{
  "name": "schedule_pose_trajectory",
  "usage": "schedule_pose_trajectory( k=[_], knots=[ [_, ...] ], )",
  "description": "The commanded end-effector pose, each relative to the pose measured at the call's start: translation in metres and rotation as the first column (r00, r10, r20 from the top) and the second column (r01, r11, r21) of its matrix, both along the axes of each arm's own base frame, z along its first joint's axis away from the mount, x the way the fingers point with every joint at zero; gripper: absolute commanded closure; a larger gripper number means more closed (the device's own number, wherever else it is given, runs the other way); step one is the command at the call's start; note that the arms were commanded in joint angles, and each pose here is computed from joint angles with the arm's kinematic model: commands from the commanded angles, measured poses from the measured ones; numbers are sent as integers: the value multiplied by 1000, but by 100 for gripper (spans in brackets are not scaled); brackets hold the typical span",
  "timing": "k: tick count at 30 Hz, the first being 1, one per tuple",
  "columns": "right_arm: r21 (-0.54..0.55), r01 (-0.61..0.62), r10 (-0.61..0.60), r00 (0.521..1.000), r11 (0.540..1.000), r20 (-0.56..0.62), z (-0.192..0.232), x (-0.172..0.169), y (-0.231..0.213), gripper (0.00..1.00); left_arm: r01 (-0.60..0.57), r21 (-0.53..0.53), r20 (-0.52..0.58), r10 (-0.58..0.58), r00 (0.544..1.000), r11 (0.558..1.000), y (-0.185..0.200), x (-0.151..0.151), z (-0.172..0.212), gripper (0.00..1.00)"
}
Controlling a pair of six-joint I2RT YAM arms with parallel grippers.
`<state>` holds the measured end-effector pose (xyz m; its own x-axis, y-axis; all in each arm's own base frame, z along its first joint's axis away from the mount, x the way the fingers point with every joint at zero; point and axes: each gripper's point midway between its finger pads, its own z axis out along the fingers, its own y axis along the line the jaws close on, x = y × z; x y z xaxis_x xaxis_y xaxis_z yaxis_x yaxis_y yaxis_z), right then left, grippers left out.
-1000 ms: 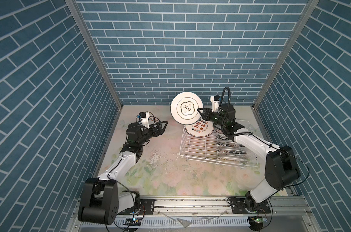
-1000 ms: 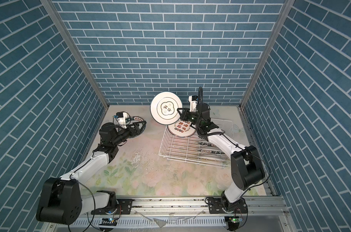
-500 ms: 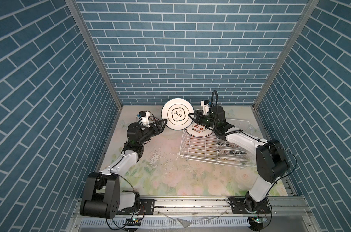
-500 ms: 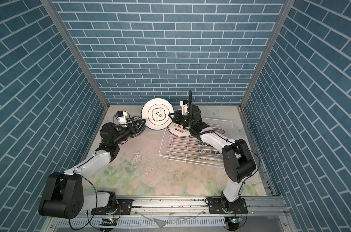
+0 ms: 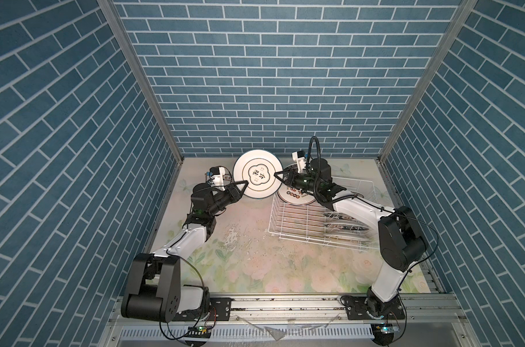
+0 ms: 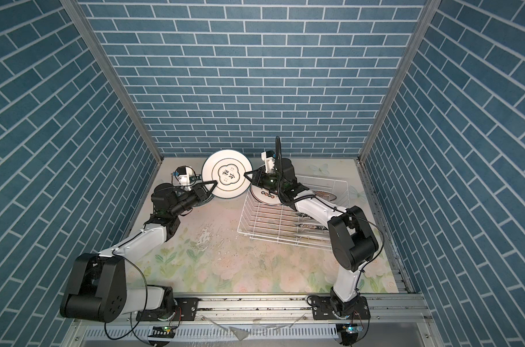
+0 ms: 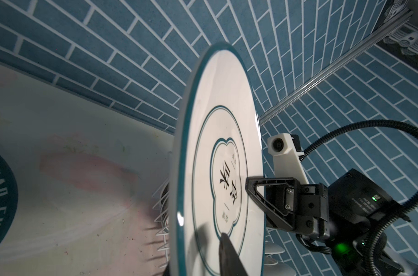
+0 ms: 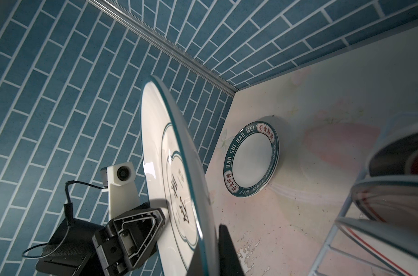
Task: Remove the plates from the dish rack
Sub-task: 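Lay the flower-logo plate on the stack with left gripper while right returns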
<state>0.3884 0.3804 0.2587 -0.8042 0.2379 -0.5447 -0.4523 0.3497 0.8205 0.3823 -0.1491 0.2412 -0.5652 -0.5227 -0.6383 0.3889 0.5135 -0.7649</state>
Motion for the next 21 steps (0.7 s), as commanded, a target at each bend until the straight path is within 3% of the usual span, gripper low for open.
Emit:
schedule_pose_trajectory(
  k=[1, 6, 12, 16, 21],
  knots=[
    [84, -52, 42, 992, 995, 116, 48, -1, 15, 100, 22, 17, 50, -23, 998, 1000, -2, -6, 16, 88],
    [77, -80, 67, 985, 994, 159, 53, -8, 24, 93, 20, 30, 29, -21, 999, 999, 1, -8, 17, 99],
    [14, -116, 109, 968, 993, 224, 60, -16, 27, 66, -34, 56, 11, 33, 999, 998, 21, -11, 17, 100],
    [-186, -35, 89, 952, 982, 294, 56, -12, 11, 57, -124, 59, -17, 126, 992, 990, 58, -12, 15, 100],
    [-439, 151, 39, 918, 886, 395, 53, -3, -31, 52, -280, 86, -101, 288, 952, 956, 115, -16, 2, 100]
  ],
)
